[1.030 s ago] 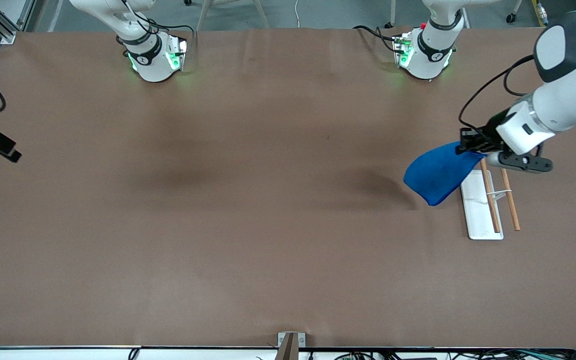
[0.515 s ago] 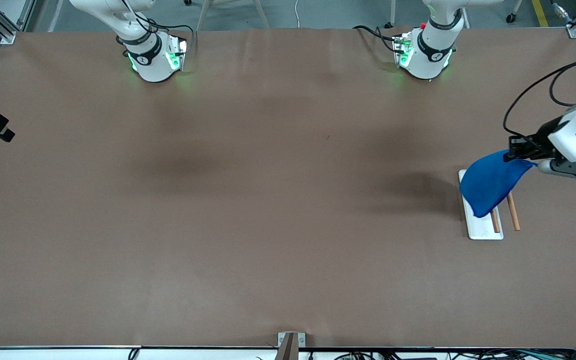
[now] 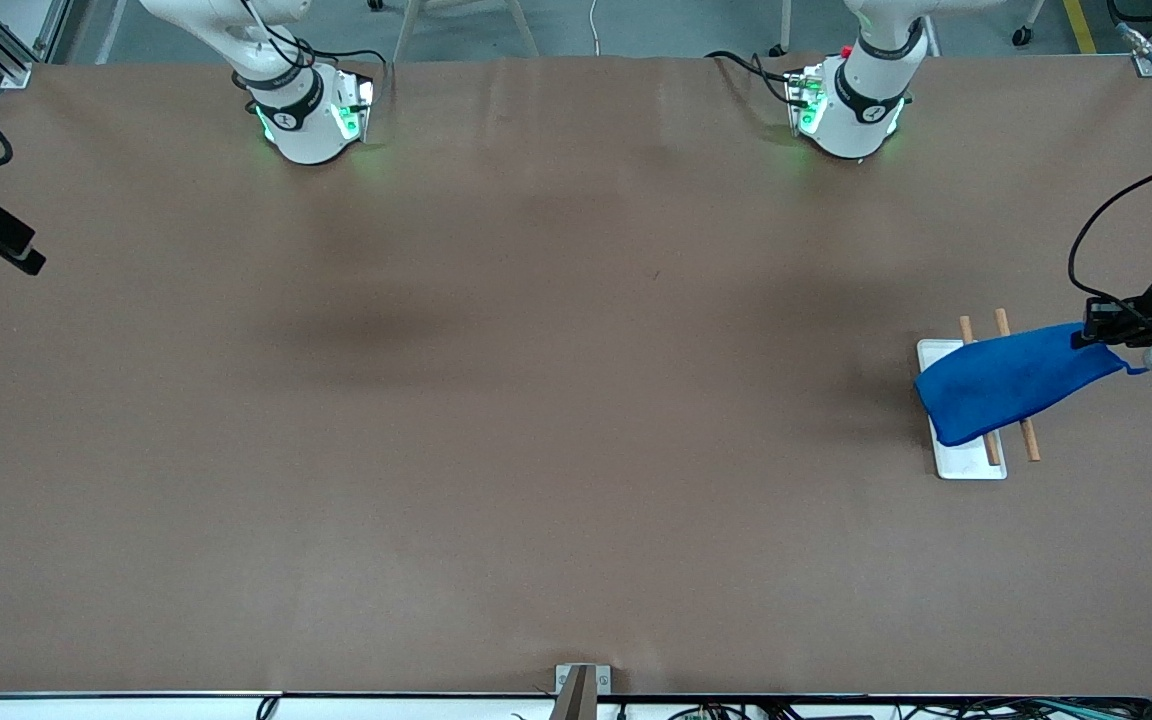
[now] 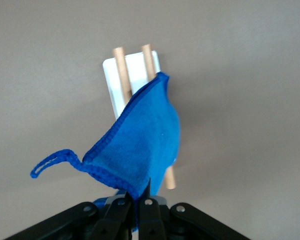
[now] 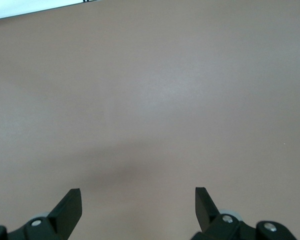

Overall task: Right arm passes towel to left arm to hang
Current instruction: 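Lower the towel over the wooden dowels with the left gripper, then open the left gripper to release the towel on the rack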

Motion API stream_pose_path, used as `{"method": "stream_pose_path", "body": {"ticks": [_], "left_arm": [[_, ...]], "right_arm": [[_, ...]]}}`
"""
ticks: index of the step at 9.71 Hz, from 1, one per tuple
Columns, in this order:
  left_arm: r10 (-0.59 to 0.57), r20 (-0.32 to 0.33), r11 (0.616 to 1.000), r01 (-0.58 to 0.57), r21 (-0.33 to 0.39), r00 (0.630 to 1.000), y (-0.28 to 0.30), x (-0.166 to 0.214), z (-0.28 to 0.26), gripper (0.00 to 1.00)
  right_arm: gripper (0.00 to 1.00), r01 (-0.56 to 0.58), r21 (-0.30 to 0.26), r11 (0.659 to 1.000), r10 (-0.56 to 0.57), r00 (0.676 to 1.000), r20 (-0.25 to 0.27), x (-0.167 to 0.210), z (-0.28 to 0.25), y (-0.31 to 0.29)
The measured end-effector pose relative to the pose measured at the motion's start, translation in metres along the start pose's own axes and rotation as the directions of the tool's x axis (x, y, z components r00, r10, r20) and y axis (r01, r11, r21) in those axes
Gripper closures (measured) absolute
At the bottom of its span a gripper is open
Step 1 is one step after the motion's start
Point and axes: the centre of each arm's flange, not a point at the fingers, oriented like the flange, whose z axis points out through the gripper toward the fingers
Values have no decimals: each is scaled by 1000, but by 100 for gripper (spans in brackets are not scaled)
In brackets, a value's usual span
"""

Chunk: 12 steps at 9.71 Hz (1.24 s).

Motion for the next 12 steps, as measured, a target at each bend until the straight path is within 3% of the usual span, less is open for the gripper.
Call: {"method": "stream_pose_path", "body": {"ticks": [3, 9, 10, 12], "left_arm": [[20, 37, 1000, -20, -1, 999, -37, -8, 31, 97], [27, 33, 998, -29, 48, 999, -70, -5, 68, 95], [26, 26, 998, -28, 57, 999, -73, -3, 69, 85], [29, -13, 995, -28, 91, 999, -77, 2, 63, 54]], "right_arm": [[0, -25, -5, 1000, 25, 1000, -9, 0, -4, 15], [0, -24, -5, 1000, 24, 1000, -14, -1, -6, 14], [0, -24, -4, 1000, 24, 1000, -16, -1, -6, 14], [0, -18, -3, 1000, 18, 1000, -25, 0, -7, 13]]}}
